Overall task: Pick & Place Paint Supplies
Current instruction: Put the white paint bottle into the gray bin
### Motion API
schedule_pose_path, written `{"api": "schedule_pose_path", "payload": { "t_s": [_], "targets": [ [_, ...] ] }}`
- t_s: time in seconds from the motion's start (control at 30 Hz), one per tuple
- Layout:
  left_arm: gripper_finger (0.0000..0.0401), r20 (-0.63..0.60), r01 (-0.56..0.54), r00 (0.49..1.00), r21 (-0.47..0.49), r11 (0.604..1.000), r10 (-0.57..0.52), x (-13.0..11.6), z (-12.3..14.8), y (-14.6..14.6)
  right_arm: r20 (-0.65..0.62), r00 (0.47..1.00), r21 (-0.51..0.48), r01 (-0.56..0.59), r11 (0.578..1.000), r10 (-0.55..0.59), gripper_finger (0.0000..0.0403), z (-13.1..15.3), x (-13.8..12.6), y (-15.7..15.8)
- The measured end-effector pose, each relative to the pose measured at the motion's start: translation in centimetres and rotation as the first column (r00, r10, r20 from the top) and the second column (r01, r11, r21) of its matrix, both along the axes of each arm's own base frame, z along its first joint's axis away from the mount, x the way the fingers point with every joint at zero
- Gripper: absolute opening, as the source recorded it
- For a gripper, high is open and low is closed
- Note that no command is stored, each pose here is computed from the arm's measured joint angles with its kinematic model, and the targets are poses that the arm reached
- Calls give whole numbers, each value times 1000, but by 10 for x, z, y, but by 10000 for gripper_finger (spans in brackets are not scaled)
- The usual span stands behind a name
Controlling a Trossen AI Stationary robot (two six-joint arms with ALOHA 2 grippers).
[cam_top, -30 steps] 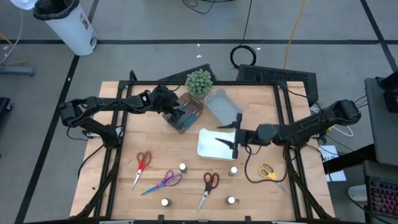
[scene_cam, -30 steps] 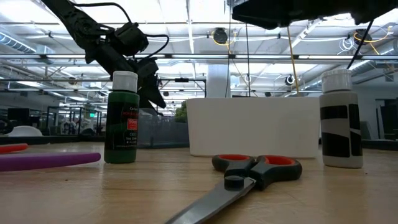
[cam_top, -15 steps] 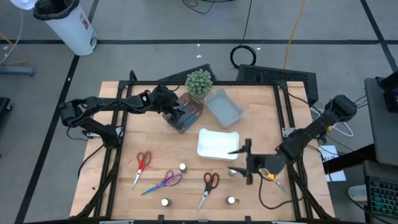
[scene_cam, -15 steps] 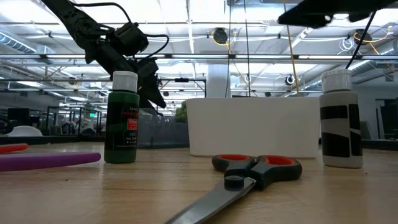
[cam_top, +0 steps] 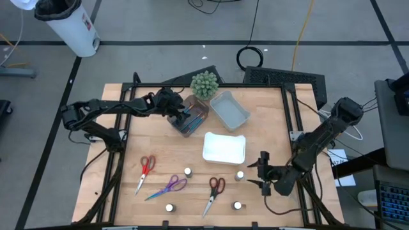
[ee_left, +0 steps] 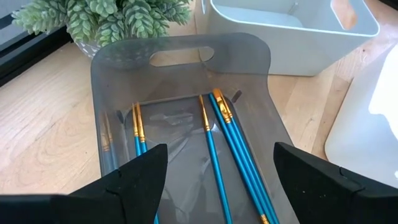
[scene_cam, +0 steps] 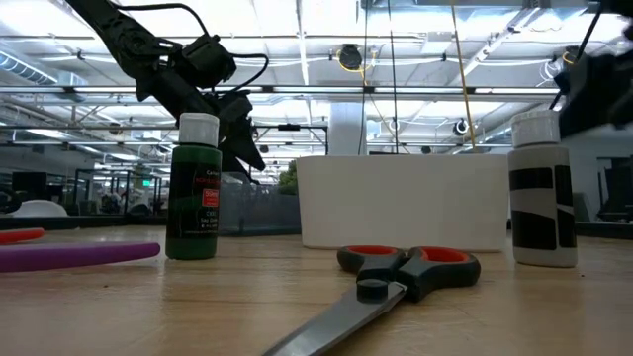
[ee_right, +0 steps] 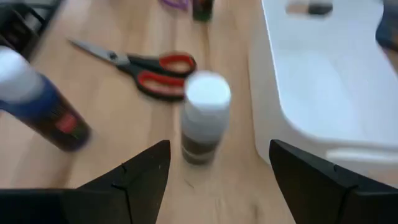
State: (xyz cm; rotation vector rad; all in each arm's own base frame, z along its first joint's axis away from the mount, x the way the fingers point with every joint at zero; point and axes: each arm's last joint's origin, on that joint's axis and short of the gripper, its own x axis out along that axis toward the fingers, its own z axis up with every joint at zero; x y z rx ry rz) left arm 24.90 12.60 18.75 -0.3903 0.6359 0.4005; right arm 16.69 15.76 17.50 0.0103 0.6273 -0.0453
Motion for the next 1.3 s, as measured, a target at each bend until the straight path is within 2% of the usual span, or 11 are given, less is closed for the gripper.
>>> {"api": "schedule_pose_path", "payload": {
  "t_s": [0.17, 0.33, 0.57, 0.77, 0.9, 1.17, 1.3],
  "targets": [
    [296, 8, 0, 1000, 5, 1000, 0, 1, 1, 0, -42, 999, 43, 17, 999, -15, 265, -37, 2, -1],
    [296, 10, 0, 1000, 6, 1000, 0, 1, 1, 0, 14, 1000, 74, 4, 997, -5, 265, -66, 9, -2],
    [296, 13, 0, 1000, 8, 1000, 0, 1, 1, 0, 55, 998, 84, -23, 996, 18, 265, -93, 22, -2],
    [296, 19, 0, 1000, 11, 1000, 0, 1, 2, 1, 115, 991, 64, -74, 995, 66, 259, -96, 29, -1],
    [296, 25, 1, 1000, 14, 1000, -1, 2, 2, 1, 134, 988, 59, -82, 995, 74, 224, -94, 30, -2],
    [296, 35, 0, 999, 19, 1000, -1, 2, 3, 1, 140, 986, 42, -96, 995, 89, 110, -93, 30, -2],
    [296, 36, -3, 999, 14, 1000, 3, 2, 3, 1, 187, 974, 63, -144, 988, 130, 90, -76, 29, -2]
  ]
}}
